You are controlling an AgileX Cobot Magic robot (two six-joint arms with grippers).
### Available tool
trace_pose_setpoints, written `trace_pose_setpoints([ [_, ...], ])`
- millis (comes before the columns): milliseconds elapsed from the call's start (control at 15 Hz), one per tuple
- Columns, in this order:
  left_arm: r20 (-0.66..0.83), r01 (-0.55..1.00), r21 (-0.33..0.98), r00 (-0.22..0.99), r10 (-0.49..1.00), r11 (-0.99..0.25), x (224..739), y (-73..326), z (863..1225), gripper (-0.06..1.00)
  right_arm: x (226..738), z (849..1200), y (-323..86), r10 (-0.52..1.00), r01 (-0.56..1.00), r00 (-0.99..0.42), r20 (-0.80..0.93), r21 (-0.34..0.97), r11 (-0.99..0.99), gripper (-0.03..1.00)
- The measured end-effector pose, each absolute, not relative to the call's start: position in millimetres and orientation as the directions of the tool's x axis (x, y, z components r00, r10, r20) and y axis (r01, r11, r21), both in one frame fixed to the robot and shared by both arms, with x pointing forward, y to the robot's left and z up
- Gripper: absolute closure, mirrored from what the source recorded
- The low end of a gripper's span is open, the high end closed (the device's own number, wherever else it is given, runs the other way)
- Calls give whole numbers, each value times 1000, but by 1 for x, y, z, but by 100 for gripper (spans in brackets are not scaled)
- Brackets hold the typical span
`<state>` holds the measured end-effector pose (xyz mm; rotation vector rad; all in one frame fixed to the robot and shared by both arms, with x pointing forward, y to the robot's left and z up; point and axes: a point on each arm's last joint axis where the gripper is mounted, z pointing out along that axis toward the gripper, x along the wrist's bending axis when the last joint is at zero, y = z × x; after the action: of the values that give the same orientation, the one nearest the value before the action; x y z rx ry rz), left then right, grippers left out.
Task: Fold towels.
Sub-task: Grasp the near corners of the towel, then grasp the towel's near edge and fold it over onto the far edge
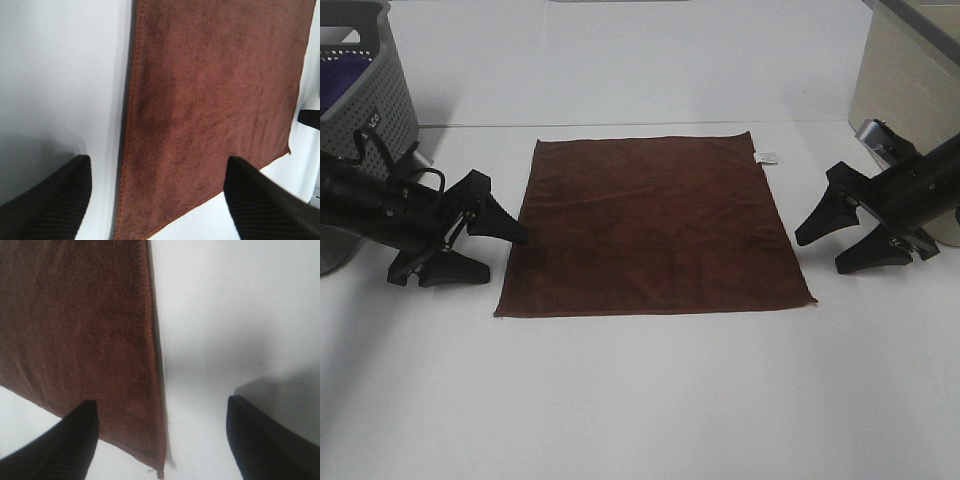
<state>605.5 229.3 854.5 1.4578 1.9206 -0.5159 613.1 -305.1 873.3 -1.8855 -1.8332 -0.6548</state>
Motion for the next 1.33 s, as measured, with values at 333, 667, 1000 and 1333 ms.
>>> trace_pose_setpoints([
  [333,-742,974,68,-97,664,218,610,191,847,24,616,861,-276,711,1000,12,703,-10,-7,29],
  [667,-716,973,77,-97,691,217,612,189,839,62,617,857,-252,738,1000,-25,674,4,31,51],
  [1000,-694,978,76,-88,715,194,610,191,840,93,616,850,-253,756,999,21,654,-33,1,97],
  [1333,-661,986,44,-92,745,160,588,196,859,93,596,860,-253,762,995,40,647,-95,28,97],
])
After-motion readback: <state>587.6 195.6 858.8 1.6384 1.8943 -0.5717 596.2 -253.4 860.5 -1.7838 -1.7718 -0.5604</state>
